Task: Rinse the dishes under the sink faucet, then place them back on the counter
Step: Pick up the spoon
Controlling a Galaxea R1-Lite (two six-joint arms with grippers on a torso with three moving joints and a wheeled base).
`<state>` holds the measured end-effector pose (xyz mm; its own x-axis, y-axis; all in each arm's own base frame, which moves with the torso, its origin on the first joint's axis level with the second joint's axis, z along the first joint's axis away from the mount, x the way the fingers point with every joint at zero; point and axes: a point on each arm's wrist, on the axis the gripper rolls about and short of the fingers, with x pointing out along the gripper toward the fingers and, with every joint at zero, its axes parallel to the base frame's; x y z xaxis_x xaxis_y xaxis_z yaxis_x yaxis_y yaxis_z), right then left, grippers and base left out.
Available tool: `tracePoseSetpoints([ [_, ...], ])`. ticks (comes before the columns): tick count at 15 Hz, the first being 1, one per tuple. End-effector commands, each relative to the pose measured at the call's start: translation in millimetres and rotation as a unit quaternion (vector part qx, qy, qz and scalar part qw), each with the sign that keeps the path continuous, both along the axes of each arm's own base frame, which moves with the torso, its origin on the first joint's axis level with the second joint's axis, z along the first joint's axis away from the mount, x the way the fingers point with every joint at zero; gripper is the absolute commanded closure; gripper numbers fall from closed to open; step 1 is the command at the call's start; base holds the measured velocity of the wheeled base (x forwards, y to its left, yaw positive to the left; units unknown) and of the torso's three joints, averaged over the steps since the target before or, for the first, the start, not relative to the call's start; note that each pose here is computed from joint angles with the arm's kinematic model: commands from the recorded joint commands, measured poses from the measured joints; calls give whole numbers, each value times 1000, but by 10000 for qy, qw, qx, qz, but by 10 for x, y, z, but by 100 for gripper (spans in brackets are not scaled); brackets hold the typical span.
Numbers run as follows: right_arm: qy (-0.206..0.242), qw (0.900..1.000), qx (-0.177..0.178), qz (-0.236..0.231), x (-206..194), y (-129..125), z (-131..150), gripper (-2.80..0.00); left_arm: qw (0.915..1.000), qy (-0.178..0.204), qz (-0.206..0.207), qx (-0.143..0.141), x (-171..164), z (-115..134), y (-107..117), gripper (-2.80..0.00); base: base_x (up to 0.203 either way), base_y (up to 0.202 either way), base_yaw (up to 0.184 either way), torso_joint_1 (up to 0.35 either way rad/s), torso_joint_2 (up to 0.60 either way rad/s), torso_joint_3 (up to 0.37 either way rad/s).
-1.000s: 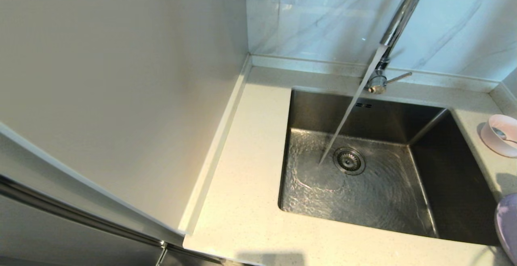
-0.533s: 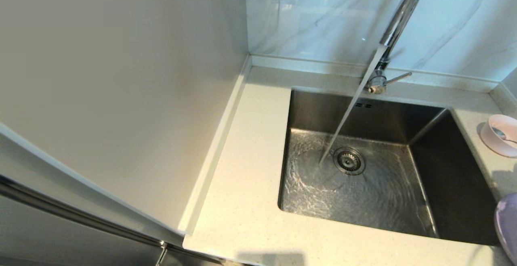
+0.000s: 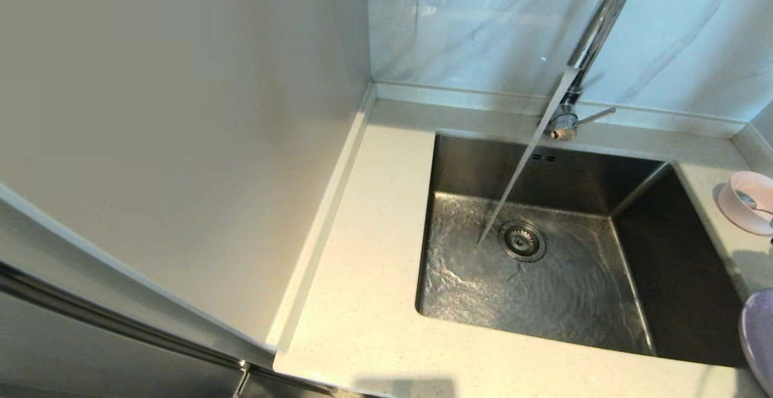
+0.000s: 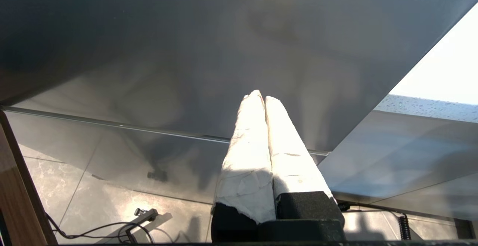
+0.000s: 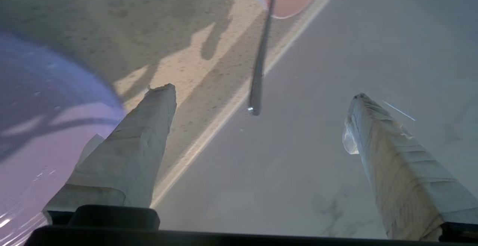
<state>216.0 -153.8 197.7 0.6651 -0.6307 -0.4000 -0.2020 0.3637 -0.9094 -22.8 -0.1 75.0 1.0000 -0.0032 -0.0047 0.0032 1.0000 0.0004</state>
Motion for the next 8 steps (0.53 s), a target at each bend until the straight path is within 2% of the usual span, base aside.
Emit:
tracePoseSetpoints([
  [1,-13,9999,-104,-33,91,-28,-50,-280,10000,0,1,-2,0,0,0,0,0,0,0,0,0,0],
  [5,120,9998,-84,-124,164,-48,-124,-280,10000,0,1,-2,0,0,0,0,0,0,0,0,0,0],
  [8,-21,9996,-210,-166,249,-96,-156,-280,10000,0,-4,-2,0,0,0,0,0,0,0,0,0,0],
])
